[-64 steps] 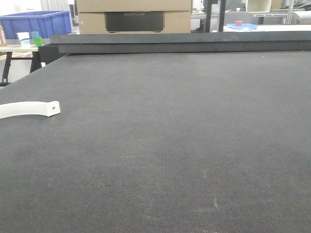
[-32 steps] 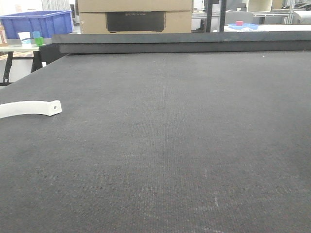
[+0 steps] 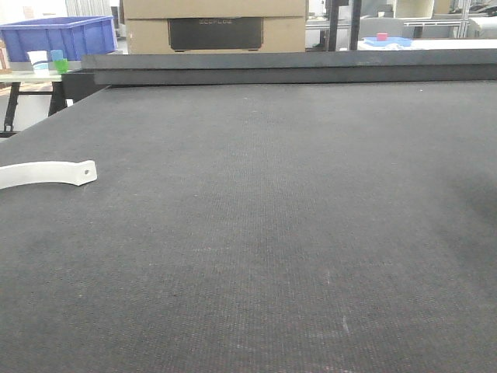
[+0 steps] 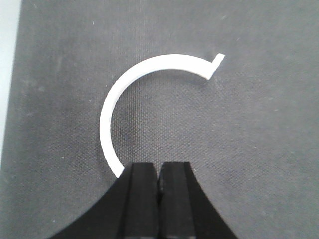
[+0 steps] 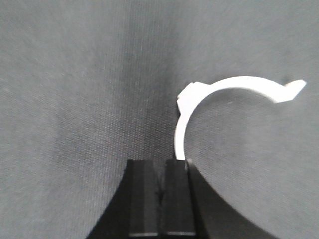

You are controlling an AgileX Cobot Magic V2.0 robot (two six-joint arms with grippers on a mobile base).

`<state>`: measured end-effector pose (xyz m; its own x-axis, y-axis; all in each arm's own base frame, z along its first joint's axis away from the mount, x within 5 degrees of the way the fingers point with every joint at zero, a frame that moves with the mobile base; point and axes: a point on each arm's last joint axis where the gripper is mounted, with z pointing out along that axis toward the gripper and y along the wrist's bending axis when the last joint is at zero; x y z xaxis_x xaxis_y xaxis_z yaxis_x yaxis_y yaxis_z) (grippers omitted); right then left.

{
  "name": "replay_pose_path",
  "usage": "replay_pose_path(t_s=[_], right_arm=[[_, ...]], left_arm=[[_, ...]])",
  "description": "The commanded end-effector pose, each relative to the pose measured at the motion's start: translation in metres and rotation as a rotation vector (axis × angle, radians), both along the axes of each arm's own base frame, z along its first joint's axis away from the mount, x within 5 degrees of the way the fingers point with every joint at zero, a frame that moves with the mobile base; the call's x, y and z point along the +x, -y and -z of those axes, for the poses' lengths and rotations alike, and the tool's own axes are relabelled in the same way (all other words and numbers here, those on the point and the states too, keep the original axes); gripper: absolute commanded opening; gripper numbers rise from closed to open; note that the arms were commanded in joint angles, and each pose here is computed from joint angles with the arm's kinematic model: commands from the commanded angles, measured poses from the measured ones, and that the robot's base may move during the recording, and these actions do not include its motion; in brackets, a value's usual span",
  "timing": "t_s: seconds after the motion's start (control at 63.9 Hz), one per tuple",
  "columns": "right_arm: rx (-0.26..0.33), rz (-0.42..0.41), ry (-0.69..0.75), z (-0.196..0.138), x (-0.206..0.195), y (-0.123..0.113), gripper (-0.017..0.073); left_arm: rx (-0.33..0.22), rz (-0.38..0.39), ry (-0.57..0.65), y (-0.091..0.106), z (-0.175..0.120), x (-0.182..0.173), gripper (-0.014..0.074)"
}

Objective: Grab PVC pipe and place in blue bin

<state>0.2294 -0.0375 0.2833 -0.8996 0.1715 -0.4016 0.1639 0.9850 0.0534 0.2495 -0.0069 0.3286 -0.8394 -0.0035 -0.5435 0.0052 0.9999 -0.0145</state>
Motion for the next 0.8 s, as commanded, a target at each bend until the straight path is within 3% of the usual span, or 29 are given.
replay_pose_path(t_s=[0.0,0.219,0.329,0.423,0.485,0.673,0.783], right_arm=[[0.003,-0.003,-0.043,0.011,0.014,0.003,-0.0168],[0.028,-0.011,-0.235,0.029,0.036,0.009,-0.0146],[0.049,-0.015,-0.340,0.043,0.047,0.011,0.0007],[0.055,-0.014,-0.366,0.049,0.051,0.012,0.0193],[0.057,-0.014,-0.376,0.052,0.052,0.012,0.0253],[0.059,0.037,-0.346,0.054,0.053,0.027,0.0239],[0.093,0.077,-0.342,0.056,0.052,0.035,0.0203]], left_arm=[[-0.012,-0.003,-0.008,0.003,0.005,0.008,-0.0111],[-0.019,-0.004,-0.019,0.003,0.011,0.014,-0.0111],[-0.019,-0.004,-0.010,0.003,0.011,0.015,-0.0111],[-0.019,-0.004,-0.004,0.003,0.010,0.015,-0.0111],[-0.019,-0.004,-0.004,0.003,0.010,0.015,-0.0111],[-0.021,-0.004,-0.001,0.003,0.010,0.016,-0.0111],[-0.021,-0.004,0.001,0.003,0.010,0.016,-0.0111]])
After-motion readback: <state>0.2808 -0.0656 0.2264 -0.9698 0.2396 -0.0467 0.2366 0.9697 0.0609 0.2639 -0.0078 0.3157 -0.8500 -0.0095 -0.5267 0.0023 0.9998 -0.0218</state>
